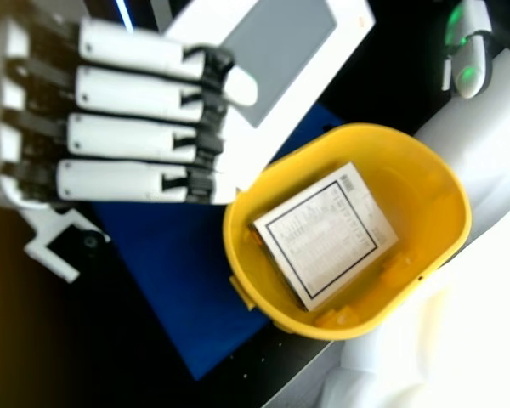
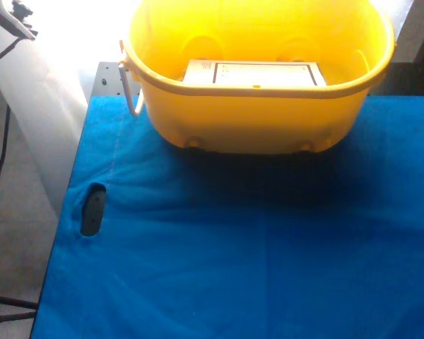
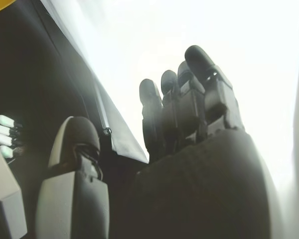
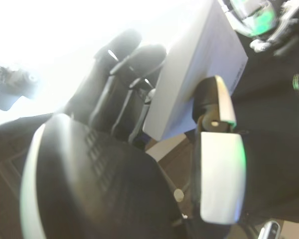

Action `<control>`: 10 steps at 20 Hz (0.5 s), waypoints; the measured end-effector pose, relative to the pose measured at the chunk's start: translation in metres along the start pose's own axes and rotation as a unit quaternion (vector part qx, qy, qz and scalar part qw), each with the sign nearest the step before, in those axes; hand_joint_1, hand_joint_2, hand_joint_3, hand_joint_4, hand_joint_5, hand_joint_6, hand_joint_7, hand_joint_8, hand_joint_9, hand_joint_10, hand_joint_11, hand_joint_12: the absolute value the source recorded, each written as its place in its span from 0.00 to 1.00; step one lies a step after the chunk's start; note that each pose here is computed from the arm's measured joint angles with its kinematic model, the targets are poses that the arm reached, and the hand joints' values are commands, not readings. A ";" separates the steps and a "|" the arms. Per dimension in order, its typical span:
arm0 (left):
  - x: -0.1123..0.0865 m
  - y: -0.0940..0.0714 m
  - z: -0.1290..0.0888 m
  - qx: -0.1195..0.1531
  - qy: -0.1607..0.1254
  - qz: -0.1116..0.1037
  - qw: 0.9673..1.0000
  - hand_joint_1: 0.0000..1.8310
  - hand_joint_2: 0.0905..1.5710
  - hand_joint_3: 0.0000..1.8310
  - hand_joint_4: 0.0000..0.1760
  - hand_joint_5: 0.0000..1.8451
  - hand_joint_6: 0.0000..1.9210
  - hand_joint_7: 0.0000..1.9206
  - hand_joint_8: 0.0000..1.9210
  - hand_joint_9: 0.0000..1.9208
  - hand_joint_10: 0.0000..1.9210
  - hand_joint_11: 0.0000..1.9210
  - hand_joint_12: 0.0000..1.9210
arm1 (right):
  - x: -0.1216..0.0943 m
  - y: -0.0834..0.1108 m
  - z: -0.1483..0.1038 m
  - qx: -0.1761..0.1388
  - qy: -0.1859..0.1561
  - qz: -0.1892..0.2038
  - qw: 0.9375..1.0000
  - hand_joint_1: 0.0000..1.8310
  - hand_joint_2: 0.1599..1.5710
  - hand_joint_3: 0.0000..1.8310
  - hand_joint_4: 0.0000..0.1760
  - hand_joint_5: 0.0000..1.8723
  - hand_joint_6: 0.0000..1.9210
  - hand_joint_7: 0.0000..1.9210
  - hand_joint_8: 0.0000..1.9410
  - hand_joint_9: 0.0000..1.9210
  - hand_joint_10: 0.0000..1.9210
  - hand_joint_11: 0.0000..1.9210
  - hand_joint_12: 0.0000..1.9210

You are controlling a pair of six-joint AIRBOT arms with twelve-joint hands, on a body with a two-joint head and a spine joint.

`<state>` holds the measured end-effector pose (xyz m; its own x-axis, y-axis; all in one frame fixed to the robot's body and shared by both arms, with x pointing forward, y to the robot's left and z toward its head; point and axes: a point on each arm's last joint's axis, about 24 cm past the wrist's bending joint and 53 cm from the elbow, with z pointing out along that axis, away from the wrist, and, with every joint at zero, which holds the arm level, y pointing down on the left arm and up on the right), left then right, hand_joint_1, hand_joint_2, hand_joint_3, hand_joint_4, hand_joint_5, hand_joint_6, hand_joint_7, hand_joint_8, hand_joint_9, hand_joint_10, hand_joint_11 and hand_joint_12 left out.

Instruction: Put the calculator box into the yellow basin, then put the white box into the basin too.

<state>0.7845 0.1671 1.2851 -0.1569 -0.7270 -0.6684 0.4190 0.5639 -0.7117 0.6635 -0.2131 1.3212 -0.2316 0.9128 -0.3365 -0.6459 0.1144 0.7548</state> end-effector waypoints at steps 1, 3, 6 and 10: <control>0.000 0.000 0.000 0.001 -0.001 0.000 1.000 0.31 0.75 0.00 0.00 0.25 0.00 0.16 0.00 0.11 0.03 0.00 0.63 | 0.003 -0.006 0.006 0.007 0.001 0.004 1.000 0.73 0.68 0.00 0.00 0.53 0.51 0.51 0.57 0.43 0.57 0.35 0.58; -0.001 -0.001 0.000 0.003 -0.004 0.001 1.000 0.32 0.76 0.00 0.00 0.25 0.01 0.16 0.00 0.12 0.06 0.00 0.85 | 0.010 -0.017 0.019 0.015 0.002 0.010 1.000 0.73 0.68 0.00 0.00 0.52 0.53 0.51 0.55 0.43 0.56 0.35 0.58; -0.002 -0.003 0.000 0.006 -0.006 -0.001 1.000 0.33 0.73 0.00 0.00 0.27 0.01 0.19 0.00 0.08 0.22 0.00 0.85 | 0.020 -0.034 0.026 0.037 0.011 0.014 0.999 0.64 0.72 0.00 0.00 0.45 0.62 0.39 0.36 0.27 0.54 0.11 0.81; 0.004 -0.006 -0.002 0.010 -0.001 0.001 1.000 0.28 0.70 0.00 0.00 0.25 0.00 0.20 0.00 0.08 0.19 0.00 0.52 | 0.028 -0.048 0.032 0.055 0.018 0.016 0.998 0.62 0.72 0.00 0.00 0.46 0.60 0.27 0.35 0.08 0.52 0.01 0.92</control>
<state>0.7802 0.1618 1.2861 -0.1547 -0.7270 -0.6690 0.4374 0.5568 -0.7062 0.7111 -0.1806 1.2931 -0.2788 0.9022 -0.3292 -0.5535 0.1292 0.8227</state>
